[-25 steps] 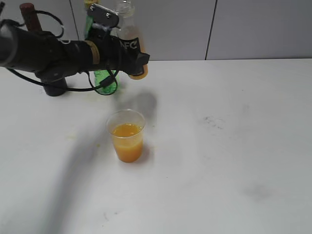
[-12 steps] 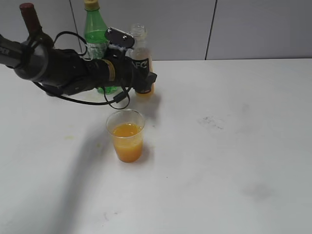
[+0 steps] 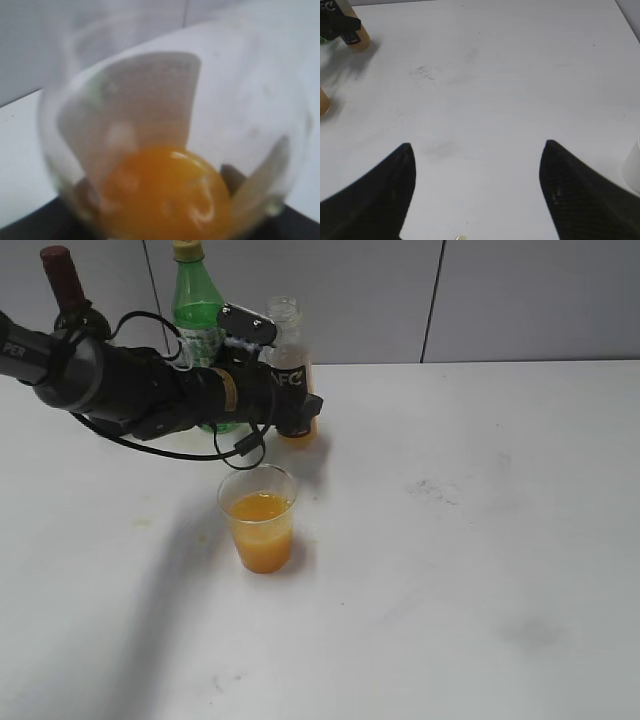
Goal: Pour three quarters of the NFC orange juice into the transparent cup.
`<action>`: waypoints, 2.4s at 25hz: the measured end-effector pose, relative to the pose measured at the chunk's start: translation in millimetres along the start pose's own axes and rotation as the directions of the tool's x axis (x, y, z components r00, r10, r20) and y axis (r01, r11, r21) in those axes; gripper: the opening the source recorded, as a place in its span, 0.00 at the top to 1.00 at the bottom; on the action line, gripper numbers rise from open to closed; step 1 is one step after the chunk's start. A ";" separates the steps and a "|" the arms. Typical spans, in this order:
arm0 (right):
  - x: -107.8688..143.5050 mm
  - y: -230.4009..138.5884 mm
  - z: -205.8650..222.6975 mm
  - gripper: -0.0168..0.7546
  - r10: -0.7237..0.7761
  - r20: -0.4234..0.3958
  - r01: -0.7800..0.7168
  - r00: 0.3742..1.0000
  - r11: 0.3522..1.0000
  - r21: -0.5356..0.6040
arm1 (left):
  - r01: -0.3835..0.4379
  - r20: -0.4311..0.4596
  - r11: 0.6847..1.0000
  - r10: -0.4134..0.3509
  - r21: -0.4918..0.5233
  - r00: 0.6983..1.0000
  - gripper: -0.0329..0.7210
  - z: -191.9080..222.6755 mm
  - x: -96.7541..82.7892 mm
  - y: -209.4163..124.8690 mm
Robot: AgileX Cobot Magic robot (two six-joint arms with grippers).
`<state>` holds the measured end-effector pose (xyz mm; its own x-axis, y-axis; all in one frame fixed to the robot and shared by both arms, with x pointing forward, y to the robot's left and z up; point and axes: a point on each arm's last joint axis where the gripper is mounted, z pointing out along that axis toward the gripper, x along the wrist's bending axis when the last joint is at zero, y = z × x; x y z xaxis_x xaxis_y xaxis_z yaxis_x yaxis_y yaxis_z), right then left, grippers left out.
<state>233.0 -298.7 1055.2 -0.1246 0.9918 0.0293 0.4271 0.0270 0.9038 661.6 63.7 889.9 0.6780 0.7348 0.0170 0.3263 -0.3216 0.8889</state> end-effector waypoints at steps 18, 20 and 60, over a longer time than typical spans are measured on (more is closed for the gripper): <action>0.0 0.0 0.0 0.21 0.000 0.000 0.000 1.000 1.000 0.000 | 0.013 0.003 1.000 -0.013 -0.025 1.000 0.20 0.3 0.0 3.9; 0.0 0.0 0.0 0.21 0.000 0.000 0.000 1.000 1.000 0.000 | 0.013 0.003 1.000 -0.013 -0.026 1.000 0.20 0.0 0.0 4.4; 0.0 0.0 0.0 0.21 0.000 0.000 0.000 1.000 1.000 0.000 | 0.083 -0.469 0.997 -0.071 0.006 0.880 0.21 -317.5 -16.3 193.2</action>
<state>233.0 -298.7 1055.2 -0.1247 0.9918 0.0292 0.4271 0.0270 0.9038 504.4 179.2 1206.7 0.2651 0.9497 0.1668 0.3851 -0.2628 0.8847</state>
